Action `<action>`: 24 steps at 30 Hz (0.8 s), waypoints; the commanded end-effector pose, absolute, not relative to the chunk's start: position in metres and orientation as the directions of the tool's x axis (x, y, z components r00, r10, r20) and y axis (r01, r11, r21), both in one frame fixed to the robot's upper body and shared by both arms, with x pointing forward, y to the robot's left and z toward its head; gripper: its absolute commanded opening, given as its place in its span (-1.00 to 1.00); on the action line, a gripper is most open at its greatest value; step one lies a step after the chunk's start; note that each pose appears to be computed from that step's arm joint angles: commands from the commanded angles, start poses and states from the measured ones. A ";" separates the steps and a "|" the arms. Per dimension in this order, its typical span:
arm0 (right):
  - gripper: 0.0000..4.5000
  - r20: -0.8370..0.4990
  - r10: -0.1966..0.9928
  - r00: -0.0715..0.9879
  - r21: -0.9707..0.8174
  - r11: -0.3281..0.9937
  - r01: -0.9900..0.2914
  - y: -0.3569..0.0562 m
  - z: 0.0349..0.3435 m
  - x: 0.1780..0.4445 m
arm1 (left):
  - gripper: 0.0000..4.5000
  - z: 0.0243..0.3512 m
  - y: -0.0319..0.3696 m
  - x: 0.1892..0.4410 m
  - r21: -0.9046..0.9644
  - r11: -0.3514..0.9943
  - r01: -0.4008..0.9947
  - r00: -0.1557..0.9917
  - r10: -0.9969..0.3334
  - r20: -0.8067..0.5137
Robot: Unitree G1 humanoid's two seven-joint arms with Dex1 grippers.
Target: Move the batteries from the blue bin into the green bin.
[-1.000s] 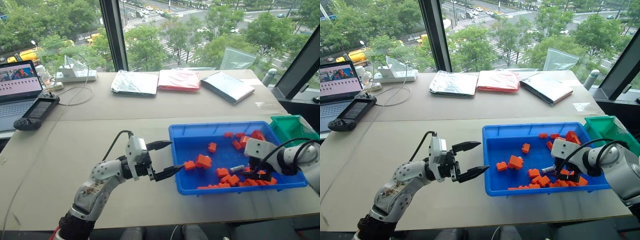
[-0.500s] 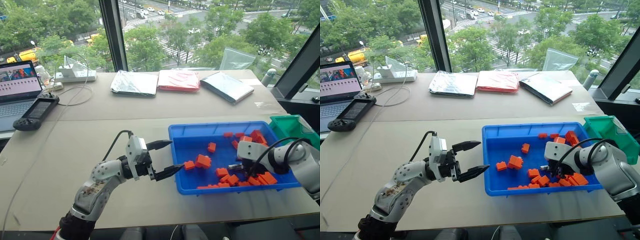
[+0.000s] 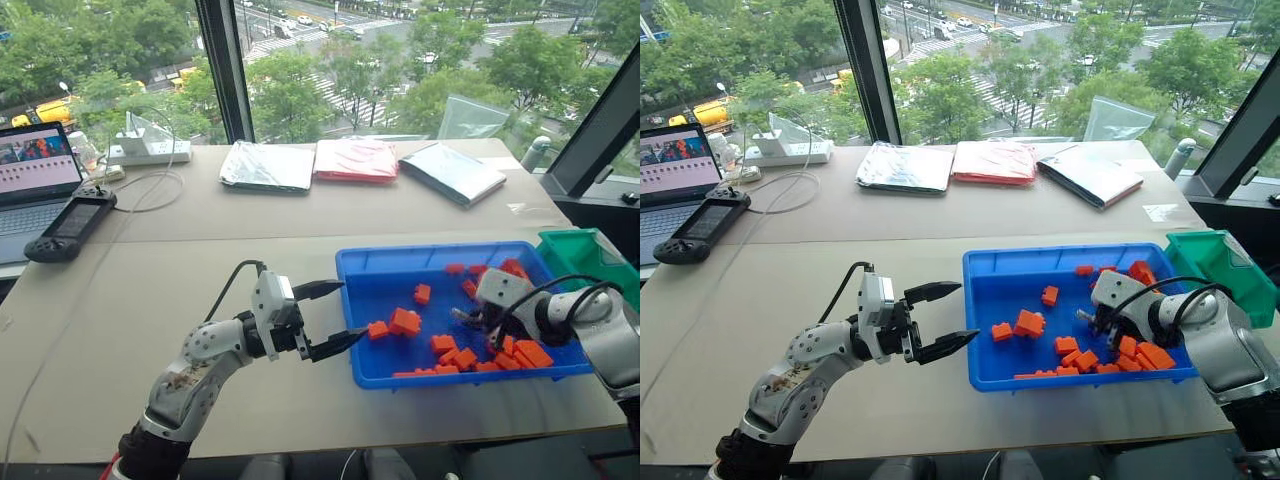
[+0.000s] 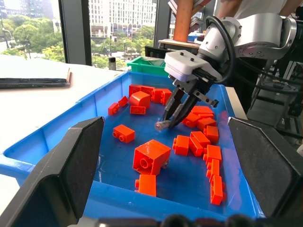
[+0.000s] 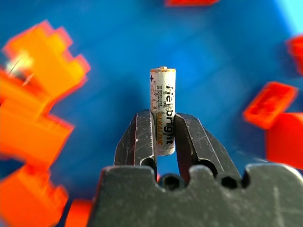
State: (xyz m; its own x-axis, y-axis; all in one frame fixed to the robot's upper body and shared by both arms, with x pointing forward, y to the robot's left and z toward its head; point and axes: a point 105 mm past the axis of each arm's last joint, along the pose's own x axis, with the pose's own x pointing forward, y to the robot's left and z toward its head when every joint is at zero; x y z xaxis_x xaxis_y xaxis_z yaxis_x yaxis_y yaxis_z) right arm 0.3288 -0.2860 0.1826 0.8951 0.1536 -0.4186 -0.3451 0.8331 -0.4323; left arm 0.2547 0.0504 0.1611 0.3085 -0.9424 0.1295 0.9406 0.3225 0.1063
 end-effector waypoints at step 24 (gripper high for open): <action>-0.89 -0.074 -0.666 0.743 -0.258 0.732 0.631 -0.416 0.216 0.323 | 1.00 0.172 0.049 0.255 0.130 0.323 0.937 0.296 -0.935 0.193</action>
State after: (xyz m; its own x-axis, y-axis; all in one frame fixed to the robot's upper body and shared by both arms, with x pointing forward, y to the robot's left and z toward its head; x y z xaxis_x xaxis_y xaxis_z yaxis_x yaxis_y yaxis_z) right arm 0.3235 -0.4131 0.1914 0.7402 -0.6526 -0.1619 0.6019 0.7504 -0.2732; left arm 0.2567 0.0480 0.1628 0.3050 -0.9393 0.1570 0.9426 0.3213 0.0908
